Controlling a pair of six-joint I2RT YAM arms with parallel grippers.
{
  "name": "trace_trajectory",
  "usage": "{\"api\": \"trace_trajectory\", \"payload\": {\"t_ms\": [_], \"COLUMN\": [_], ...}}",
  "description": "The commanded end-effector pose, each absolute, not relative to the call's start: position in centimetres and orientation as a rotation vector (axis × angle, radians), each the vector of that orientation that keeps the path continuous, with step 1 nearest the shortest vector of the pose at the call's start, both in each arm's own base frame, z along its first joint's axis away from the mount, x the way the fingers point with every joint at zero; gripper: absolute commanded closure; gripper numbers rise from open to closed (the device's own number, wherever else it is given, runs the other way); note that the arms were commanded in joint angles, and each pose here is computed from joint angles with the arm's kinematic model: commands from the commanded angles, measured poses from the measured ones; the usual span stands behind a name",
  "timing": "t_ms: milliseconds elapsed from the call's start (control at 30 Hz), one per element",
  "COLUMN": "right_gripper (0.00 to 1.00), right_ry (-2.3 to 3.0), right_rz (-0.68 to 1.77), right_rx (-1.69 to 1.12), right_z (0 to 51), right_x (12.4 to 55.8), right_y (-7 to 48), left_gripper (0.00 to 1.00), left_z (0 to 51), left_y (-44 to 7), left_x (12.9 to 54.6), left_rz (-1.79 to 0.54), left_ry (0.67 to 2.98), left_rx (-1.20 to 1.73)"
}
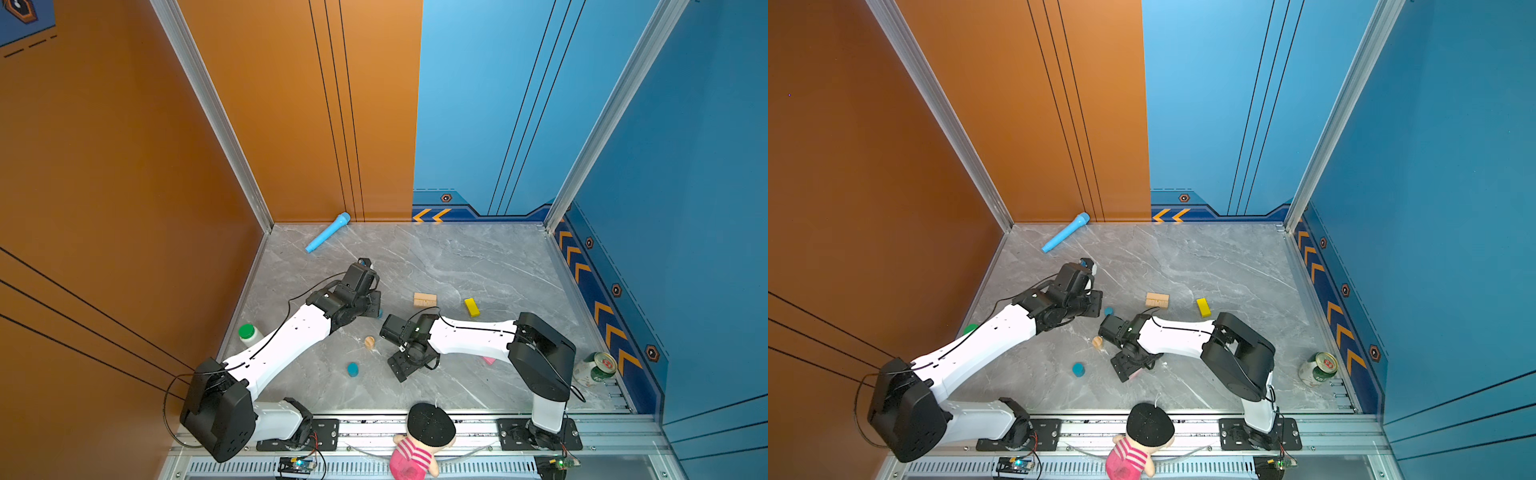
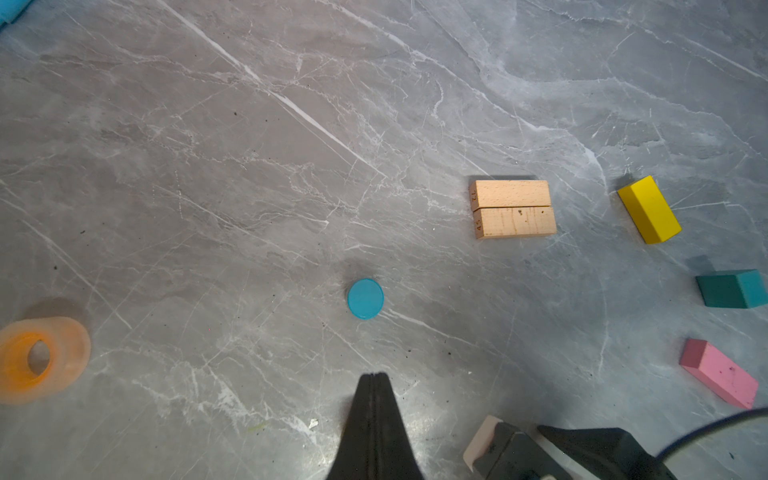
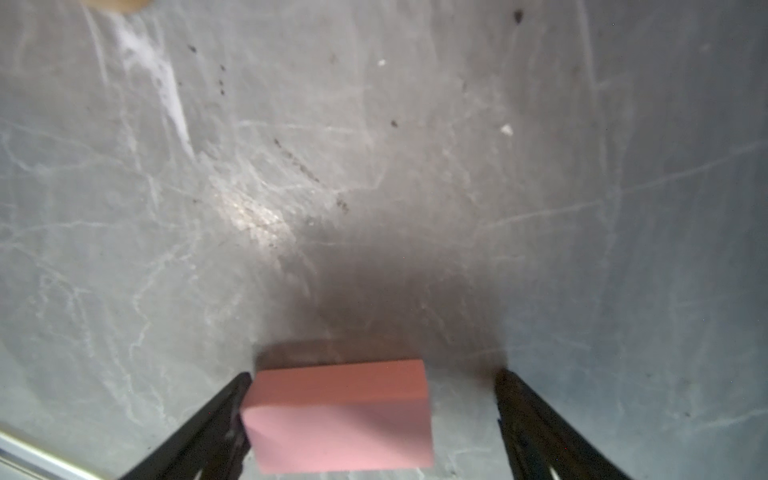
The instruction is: Build the wood block tower
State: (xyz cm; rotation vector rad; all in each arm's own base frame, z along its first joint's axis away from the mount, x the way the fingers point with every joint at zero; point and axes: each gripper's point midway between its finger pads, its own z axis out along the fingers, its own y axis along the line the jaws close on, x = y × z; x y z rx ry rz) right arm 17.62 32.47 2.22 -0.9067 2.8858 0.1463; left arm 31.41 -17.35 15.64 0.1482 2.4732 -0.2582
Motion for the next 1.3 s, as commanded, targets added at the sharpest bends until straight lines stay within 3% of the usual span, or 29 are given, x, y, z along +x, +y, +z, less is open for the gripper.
{"api": "trace_trajectory", "payload": {"t_ms": [0, 233, 600, 967, 1267], "right_gripper": [0.21, 0.42, 0.44, 0.16, 0.11], "right_ry": [2.929, 2.942, 2.878, 2.864, 2.846], "right_rz": [0.114, 0.053, 0.06, 0.124, 0.124], "right_rx": [-0.891, -0.731, -0.144, 0.014, -0.152], "right_z": [1.7, 1.7, 3.1, 3.8, 6.4], "right_x": [17.3, 18.5, 23.9, 25.8, 26.1], "right_y": [31.8, 29.7, 23.2, 21.5, 21.3], "left_gripper": [1.0, 1.0, 1.0, 1.0, 1.0], "left_z": [15.2, 14.9, 14.4, 13.7, 13.4], "left_y": [-16.7, -17.1, -17.4, -17.1, -17.0], "left_x": [31.8, 32.0, 32.4, 32.6, 32.7], "left_rz": [-0.226, -0.235, -0.241, -0.238, -0.242], "left_ry": [2.486, 2.494, 2.504, 2.527, 2.534], "left_rx": [0.122, 0.13, 0.135, 0.121, 0.119]}}
